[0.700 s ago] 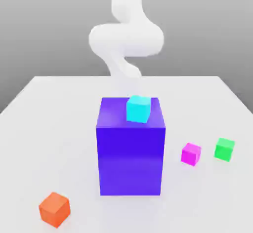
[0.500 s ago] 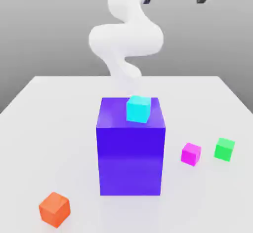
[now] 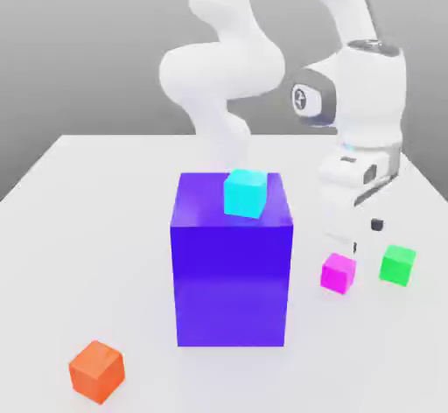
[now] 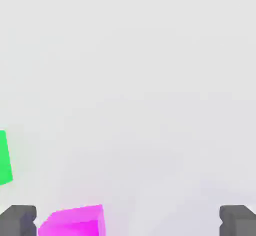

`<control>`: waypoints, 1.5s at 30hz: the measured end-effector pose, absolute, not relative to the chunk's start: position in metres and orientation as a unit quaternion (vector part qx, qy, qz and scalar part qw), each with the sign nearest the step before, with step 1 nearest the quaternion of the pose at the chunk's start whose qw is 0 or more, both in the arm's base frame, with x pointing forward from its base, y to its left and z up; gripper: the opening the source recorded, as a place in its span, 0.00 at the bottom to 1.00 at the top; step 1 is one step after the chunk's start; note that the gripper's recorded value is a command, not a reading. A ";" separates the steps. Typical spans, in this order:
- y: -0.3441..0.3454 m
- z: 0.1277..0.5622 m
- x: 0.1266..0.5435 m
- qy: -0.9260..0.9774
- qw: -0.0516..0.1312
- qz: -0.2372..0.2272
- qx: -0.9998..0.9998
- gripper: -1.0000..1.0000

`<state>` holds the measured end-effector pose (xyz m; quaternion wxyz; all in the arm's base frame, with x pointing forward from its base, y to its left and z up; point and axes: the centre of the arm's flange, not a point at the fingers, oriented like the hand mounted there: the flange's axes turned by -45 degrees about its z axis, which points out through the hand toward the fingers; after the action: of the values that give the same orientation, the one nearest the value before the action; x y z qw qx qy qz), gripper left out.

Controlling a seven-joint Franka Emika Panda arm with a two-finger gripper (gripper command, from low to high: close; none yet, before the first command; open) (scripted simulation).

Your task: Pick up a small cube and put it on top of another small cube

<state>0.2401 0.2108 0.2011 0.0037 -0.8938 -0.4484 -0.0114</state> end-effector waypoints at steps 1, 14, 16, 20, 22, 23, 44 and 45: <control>0.211 0.192 0.235 -0.455 0.003 -0.006 -0.890 0.50; 0.210 0.128 0.228 -0.462 0.002 0.000 -0.887 0.00; 0.210 0.125 0.227 -0.462 0.001 0.000 -0.887 0.00; 0.212 0.144 0.230 -0.462 0.005 0.000 -0.887 0.00; 0.212 0.158 0.230 -0.462 0.005 0.000 -0.887 0.00; 0.212 0.165 0.230 -0.463 0.005 0.000 -0.886 0.00; 0.311 0.238 0.210 -0.640 -0.001 -0.001 -0.769 0.00; 0.317 0.241 0.207 -0.650 -0.001 0.000 -0.760 0.00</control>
<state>0.2070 0.3171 0.2410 -0.0006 -0.7599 -0.6500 -0.0004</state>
